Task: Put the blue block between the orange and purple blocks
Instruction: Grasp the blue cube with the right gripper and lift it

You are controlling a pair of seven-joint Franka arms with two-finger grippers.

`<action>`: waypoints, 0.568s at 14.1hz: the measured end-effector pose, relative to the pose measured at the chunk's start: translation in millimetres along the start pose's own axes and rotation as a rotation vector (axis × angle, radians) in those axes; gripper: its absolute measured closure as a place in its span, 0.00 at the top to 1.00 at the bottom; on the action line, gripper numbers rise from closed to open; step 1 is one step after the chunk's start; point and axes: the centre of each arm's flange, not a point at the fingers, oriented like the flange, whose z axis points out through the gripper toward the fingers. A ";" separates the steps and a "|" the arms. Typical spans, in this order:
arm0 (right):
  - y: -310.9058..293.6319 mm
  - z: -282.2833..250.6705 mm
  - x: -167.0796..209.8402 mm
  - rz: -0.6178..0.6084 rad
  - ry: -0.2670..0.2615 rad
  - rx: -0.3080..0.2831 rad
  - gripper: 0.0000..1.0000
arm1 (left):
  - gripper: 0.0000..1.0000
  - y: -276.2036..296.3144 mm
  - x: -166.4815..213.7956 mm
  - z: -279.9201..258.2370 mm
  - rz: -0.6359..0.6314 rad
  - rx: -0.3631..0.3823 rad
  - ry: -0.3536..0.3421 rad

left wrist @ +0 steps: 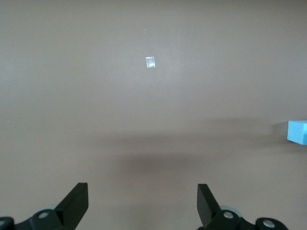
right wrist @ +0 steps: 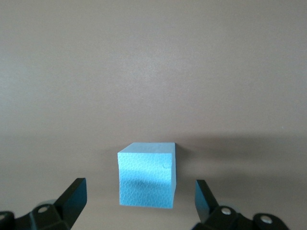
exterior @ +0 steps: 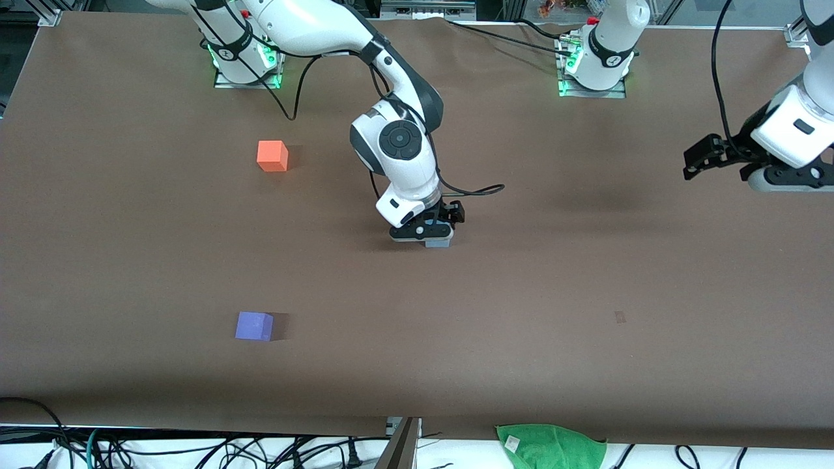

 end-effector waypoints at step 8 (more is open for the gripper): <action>7.7 83.8 -19.1 -0.012 0.016 -0.044 1.00 | 1.00 -2.7 -0.3 4.4 -0.005 0.001 -0.015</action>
